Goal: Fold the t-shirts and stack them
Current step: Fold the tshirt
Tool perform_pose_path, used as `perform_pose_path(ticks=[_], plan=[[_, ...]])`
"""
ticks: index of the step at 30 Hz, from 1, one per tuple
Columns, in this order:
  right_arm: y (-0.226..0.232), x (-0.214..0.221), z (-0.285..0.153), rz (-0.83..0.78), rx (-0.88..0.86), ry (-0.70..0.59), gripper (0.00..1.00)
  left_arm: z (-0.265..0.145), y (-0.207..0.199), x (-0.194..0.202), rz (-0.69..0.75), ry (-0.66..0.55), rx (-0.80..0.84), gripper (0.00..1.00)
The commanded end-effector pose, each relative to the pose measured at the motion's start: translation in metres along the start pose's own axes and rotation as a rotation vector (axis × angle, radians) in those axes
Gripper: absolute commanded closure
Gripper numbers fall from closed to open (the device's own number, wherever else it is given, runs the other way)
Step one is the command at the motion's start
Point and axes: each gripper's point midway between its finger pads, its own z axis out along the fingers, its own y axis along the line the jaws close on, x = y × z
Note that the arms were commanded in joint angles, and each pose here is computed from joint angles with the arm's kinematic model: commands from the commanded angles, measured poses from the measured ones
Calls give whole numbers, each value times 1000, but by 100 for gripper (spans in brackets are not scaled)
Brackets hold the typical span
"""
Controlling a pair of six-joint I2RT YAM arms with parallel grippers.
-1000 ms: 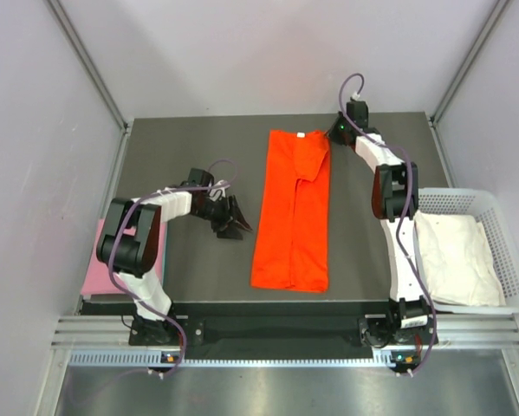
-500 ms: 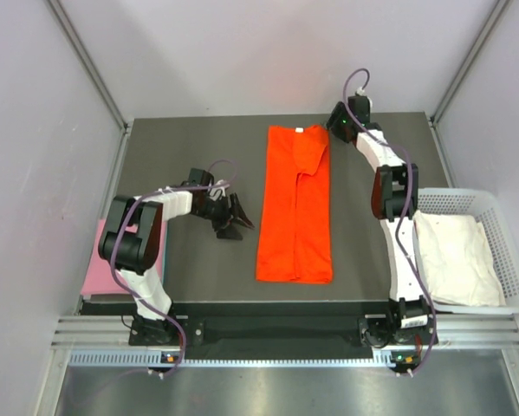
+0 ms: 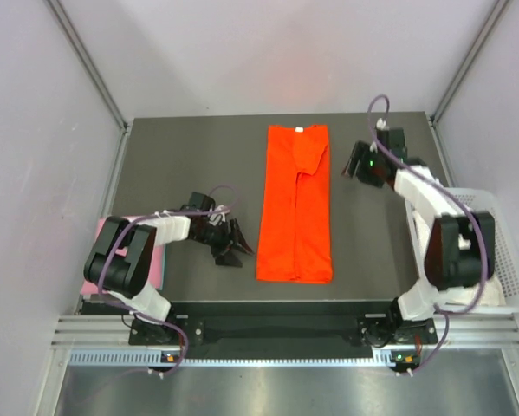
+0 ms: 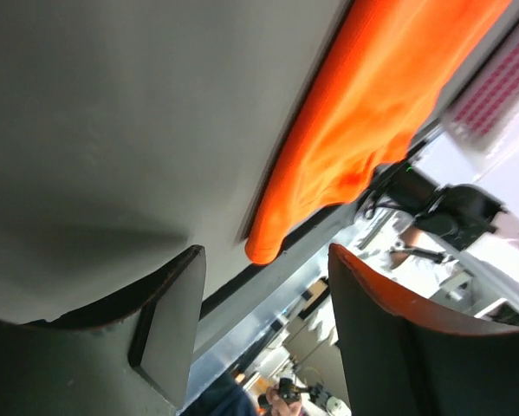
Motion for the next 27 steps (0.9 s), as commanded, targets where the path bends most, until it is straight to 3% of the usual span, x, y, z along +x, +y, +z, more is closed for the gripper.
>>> perform_pose_path(ticks=[1, 4, 5, 11, 18, 20, 21, 27], plan=[[10, 101, -36, 25, -111, 142, 35, 10, -5, 22, 64, -2, -15, 37], [28, 146, -71, 62, -179, 174, 37, 16, -1, 33, 60, -19, -39, 37], [21, 180, -76, 74, -175, 233, 37, 16, 0, 33, 71, -56, -58, 37], [32, 249, -121, 99, -239, 272, 39, 15, 9, 42, 9, -132, -58, 37], [8, 287, -124, 176, -188, 338, 45, 25, 13, 45, -1, -109, -66, 38], [5, 297, -124, 199, -193, 357, 46, 26, 15, 44, -3, -113, -70, 44], [4, 299, -123, 211, -192, 362, 47, 26, 15, 45, -5, -111, -72, 53], [-4, 312, -123, 221, -179, 390, 48, 31, 21, 47, -6, -98, -97, 54]])
